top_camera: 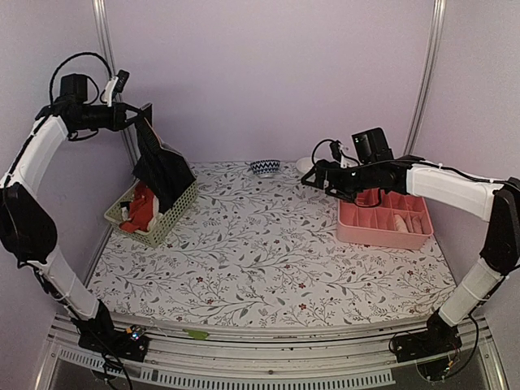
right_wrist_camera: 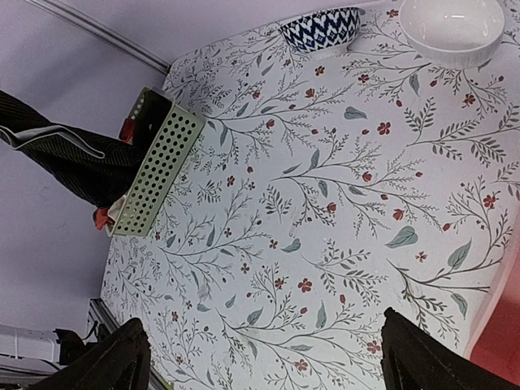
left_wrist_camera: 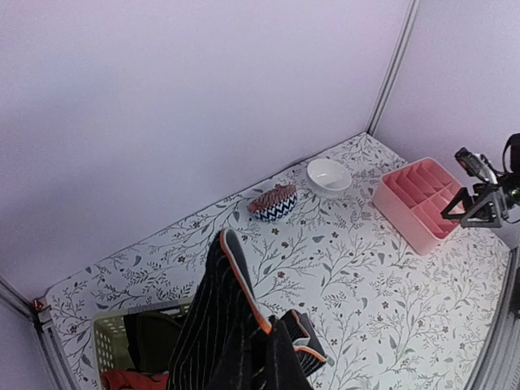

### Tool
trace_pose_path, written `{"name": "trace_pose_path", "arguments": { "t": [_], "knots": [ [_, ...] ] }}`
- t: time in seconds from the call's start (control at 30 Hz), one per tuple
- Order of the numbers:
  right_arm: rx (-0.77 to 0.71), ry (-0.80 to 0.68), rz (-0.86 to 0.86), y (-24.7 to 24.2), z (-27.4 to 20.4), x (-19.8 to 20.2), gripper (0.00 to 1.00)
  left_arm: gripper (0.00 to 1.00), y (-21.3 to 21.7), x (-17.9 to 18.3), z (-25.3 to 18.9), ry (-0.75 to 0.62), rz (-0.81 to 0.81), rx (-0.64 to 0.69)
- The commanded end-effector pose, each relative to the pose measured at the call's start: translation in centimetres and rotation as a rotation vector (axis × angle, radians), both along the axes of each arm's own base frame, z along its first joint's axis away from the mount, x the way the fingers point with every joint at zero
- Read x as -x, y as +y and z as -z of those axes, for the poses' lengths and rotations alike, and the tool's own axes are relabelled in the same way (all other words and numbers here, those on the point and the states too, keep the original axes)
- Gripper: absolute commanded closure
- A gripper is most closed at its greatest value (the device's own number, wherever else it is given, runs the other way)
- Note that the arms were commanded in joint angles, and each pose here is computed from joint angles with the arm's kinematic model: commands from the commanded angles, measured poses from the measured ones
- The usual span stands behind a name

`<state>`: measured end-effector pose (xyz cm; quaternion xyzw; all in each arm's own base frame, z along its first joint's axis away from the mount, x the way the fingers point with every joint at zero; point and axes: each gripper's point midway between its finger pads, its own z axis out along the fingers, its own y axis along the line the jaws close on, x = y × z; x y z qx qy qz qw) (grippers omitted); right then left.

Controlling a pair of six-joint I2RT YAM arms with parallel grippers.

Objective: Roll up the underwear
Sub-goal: Pick up the underwear from the bin, then put down the underwear at the center of the board.

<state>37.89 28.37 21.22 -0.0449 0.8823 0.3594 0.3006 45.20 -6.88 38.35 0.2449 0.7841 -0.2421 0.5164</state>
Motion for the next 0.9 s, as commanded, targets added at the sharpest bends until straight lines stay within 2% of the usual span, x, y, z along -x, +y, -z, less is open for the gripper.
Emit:
{"name": "trace_pose_path", "arguments": {
  "t": [0.0, 0.33, 0.57, 0.7, 0.77, 0.87],
  "knots": [
    [-0.004, -0.023, -0.034, 0.7, -0.6, -0.4, 0.01, 1.0, -2.6, 3.4, -5.2, -0.095, 0.109, 0.054],
    [-0.005, -0.026, -0.086, 1.2, -0.5, 0.1, 0.01, 1.0, -8.1, 11.2, -9.0, -0.167, 0.299, 0.111],
    [0.002, -0.034, -0.116, 1.0, -1.0, 0.9, 0.01, 1.0, -16.0, 20.6, -6.8, -0.062, 0.723, 0.189],
    [0.012, -0.033, -0.114, 0.3, -1.0, 1.9, 0.01, 1.0, -19.4, 24.9, -6.0, -0.045, 0.956, 0.222],
    [0.018, -0.022, -0.109, -0.1, -0.7, 2.4, 0.01, 1.0, -20.2, 25.4, -5.2, -0.024, 1.021, 0.241],
    [0.028, -0.011, -0.097, -0.6, -0.5, 3.1, 0.01, 1.0, -20.4, 22.3, -1.6, 0.002, 0.979, 0.194]
  ]
}}
